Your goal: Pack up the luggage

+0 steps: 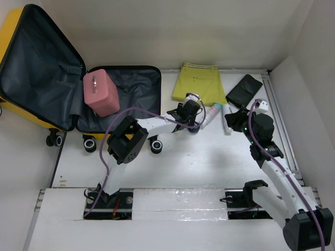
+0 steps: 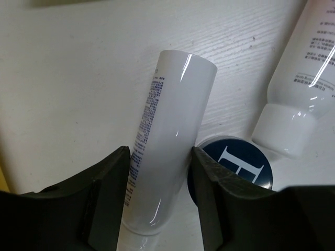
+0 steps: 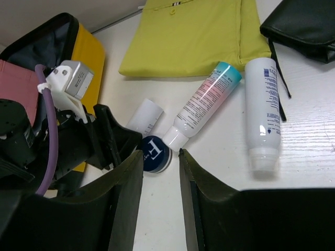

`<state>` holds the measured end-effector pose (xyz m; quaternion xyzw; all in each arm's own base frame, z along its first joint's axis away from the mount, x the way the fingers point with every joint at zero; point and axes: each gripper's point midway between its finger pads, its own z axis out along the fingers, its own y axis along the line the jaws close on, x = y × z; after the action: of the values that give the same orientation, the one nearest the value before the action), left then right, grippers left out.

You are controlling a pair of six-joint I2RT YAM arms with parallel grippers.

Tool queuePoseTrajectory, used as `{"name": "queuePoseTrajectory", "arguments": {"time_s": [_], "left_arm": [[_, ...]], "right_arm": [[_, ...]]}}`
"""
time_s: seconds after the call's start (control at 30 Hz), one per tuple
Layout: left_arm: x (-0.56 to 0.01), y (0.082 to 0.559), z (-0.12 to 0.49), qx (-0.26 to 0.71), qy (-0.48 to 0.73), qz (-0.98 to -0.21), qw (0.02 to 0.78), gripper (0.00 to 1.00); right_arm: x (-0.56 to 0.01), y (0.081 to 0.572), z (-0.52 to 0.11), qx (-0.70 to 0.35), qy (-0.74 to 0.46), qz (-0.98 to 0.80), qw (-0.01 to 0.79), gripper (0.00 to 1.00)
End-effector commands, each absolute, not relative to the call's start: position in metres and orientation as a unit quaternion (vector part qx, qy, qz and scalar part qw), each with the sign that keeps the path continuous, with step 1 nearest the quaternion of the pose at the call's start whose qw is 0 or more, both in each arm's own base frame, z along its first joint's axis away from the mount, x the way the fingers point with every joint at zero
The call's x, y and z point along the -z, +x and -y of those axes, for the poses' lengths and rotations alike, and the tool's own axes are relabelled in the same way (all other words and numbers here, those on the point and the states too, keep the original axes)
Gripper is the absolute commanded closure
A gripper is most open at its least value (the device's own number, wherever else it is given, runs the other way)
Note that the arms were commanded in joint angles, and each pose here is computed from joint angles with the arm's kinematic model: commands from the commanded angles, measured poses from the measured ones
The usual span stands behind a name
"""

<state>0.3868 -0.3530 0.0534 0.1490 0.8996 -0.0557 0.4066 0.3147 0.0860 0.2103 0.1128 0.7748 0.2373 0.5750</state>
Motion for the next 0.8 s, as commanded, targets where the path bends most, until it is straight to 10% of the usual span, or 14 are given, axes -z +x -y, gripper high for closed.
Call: {"name": "queuePoseTrajectory", "arguments": {"time_s": [0.0,0.57,0.77], "left_arm": [[-0.054,0.399,0.352,0.056,0.149,-0.898,0.41,0.58],[-0.025,0.394,0.354,0.046,0.162,-0.909,0.381,0.45],[-0.071,0.397,0.354,0.072,0.129,-0.897,0.417,0.88]], "right_arm": [[-0.227,0.318,-0.089,-0.25,0.098,-0.757,0.596,0.61],[-0.229,0.318,-0.091,-0.254,0.094,-0.754,0.598,0.61],[-0.231,0.318,-0.092,-0.258,0.09,-0.752,0.6,0.61]]}}
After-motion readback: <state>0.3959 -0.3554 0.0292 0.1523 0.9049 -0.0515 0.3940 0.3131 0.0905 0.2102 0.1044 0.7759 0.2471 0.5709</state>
